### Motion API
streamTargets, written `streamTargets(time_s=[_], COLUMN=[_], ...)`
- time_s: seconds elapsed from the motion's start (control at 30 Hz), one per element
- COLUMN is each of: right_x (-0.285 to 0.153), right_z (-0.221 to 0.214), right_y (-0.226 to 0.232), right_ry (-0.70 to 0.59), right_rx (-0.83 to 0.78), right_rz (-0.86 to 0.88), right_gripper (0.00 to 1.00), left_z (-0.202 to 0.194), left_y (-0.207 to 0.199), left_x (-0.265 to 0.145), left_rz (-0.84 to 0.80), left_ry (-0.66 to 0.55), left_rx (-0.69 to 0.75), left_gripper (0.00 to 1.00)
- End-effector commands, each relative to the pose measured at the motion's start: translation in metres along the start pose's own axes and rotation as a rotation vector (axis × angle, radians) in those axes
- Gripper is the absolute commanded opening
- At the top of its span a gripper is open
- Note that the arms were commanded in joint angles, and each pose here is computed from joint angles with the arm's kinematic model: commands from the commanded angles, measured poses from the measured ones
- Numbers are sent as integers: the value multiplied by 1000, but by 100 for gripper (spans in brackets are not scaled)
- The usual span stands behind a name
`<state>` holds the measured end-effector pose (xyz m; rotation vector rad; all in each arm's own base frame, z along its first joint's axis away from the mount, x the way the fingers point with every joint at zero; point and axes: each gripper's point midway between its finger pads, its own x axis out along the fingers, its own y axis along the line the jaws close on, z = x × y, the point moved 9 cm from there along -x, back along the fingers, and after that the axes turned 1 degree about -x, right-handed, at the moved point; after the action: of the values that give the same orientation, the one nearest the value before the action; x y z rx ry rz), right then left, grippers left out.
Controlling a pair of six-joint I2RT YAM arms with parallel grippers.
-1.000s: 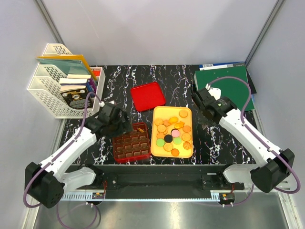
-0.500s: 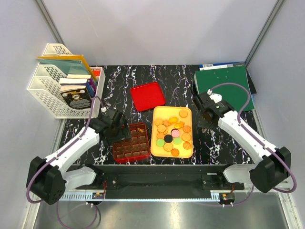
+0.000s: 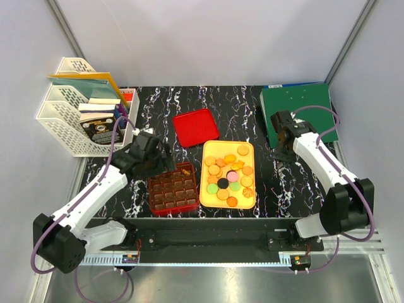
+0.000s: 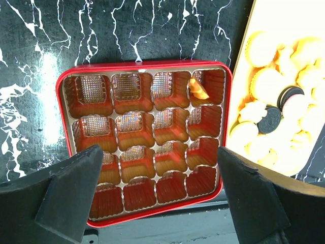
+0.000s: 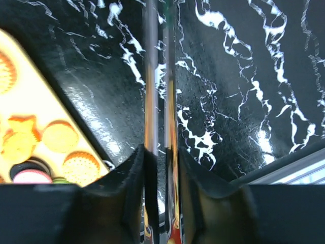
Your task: Pack the cookies
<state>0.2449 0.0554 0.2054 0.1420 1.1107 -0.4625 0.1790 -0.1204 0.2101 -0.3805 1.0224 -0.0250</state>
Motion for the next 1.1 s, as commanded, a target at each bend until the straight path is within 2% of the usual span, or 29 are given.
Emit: streamTargets(time_s=[0.0,0.1,0.33,0.5,0.67,0.87,1.07], right_x=[20,26,31,23,22,27,47], right_z=[-11,-16,-22,-23,-27,-22,-17], right_y=[-4,-6,-5,-11,-17,-17,0], right_ry=[112,149,175,152,139,87,151], right_rx=[9,45,88,109,134,269,348], right_rz=[31,48,49,35,2,-85,-68], right_gripper=[38,51,63,80,83,84,85], left_z=[3,1,0,2,1,0,-3], left_y=[-4,-3,-5,-7,-8,-11,-10], left_x=[-8,-6,-1,1,7,10,12], left_rz=[-56,-53,-65,-74,-70,-96,-108], left_ry=[-32,-21,7,12,31,54,64], left_rx=[14,24,40,52,61,64,69], left_gripper=[99,99,99,99,99,99,99])
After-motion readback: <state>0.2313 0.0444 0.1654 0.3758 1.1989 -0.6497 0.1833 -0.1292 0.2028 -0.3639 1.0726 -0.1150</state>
